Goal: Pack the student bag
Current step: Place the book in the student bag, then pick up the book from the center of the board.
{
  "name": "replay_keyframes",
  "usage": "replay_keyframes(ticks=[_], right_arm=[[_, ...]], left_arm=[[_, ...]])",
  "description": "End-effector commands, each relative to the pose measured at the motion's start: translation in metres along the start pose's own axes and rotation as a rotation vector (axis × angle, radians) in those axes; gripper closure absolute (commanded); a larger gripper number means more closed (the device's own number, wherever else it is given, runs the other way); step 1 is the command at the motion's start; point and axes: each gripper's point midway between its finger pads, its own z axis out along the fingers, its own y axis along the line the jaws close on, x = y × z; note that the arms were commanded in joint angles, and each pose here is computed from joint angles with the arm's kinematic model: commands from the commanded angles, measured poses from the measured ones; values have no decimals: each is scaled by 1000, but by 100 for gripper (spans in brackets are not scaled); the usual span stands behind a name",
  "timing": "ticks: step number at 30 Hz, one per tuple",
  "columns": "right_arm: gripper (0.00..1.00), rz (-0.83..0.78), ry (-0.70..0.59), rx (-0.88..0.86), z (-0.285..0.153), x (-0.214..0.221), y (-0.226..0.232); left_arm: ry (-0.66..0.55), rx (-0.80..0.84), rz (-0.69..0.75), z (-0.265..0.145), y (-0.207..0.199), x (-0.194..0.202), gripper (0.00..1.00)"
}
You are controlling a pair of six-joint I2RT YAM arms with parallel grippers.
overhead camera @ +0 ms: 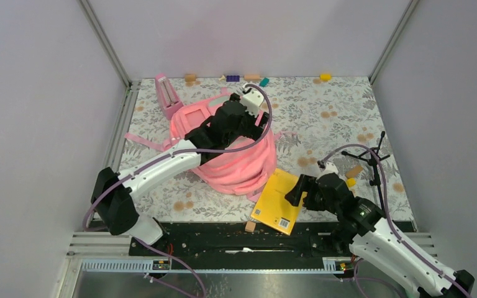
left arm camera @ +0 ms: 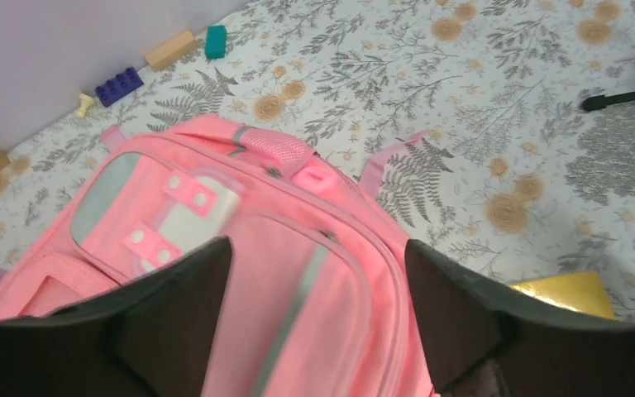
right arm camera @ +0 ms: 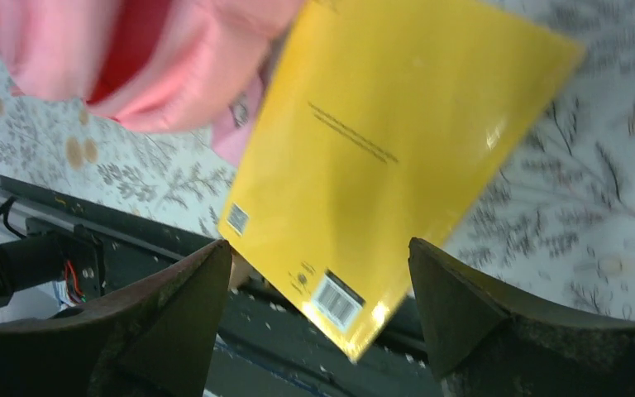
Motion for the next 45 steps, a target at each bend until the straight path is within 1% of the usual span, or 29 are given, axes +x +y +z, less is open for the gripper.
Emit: replay_keyframes(ticks=[1,2,4,7,11,13,17,20,23,26,34,41,45], right_arm=[[15,143,151,38,-12,44,-19],[16,152,160,42,-13,48,-21],[16,177,182,41,-15,56,-24],[18,232,240,30,-15,71,-24],[18,297,332,63,-12,95,-32],[18,296,342,72,-12,97,-34],[17,298,333,83,-10,95,-35],[17,343,355,69,-1,102,-32],[17,390,365,56,7,108,-32],[17,405,358,45,12,110,-32],[18,414,345,-6,28,106,-20],[20,418,289,-34,31,92,-12],[25,456,248,-71,31,84,-7]], left_arm=[[-167,41,-44,-37,-9,-47,13],[-162,45,-38,-43,-13,-46,11],[-149,77,-36,-57,-25,-40,10],[-108,130,-110,-76,-50,-18,9],[-25,208,-244,-92,-81,24,10],[39,231,-316,-96,-96,52,10],[121,278,-413,-103,-126,91,11],[192,300,-476,-104,-141,120,12],[224,327,-535,-103,-154,138,13],[257,343,-558,-102,-165,152,13],[345,334,-549,-94,-174,183,12],[433,343,-578,-98,-182,221,23],[463,355,-610,-100,-187,236,25]])
